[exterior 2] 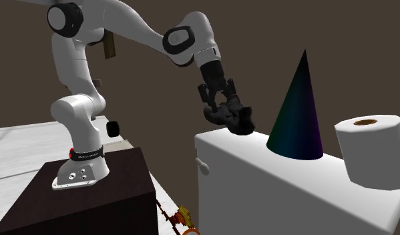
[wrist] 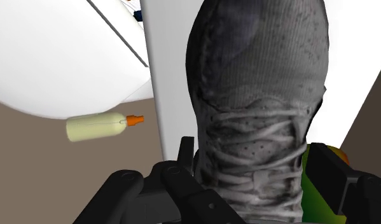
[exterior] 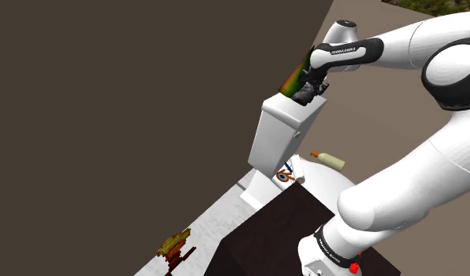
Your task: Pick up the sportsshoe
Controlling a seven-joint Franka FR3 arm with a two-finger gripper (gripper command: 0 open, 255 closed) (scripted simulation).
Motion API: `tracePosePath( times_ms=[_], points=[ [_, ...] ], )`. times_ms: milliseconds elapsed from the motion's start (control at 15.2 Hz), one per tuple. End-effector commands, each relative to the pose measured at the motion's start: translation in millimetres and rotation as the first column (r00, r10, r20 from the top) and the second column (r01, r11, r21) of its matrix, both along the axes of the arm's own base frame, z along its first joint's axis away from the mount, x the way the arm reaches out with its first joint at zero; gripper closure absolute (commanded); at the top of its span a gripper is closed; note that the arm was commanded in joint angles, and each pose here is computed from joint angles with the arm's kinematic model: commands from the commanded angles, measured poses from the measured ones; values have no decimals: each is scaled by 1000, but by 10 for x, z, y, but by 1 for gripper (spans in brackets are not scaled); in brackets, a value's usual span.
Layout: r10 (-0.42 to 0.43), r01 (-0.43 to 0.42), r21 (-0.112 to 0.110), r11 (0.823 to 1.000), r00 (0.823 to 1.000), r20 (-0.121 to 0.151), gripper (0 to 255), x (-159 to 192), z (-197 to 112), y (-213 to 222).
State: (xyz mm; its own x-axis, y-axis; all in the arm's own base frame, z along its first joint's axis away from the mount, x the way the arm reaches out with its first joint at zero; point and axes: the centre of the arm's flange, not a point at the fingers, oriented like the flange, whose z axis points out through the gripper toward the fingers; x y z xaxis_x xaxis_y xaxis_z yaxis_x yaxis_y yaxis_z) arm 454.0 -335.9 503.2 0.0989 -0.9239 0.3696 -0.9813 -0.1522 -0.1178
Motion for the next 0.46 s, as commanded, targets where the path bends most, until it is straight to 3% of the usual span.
tracePosePath(
  times_ms=[0, 396],
  points=[
    [0, 0, 0, 1000, 1000, 1, 255, -11, 115, -1],
    [0, 0, 0, 1000, 1000, 1, 255, -11, 335, 0]
  ],
)
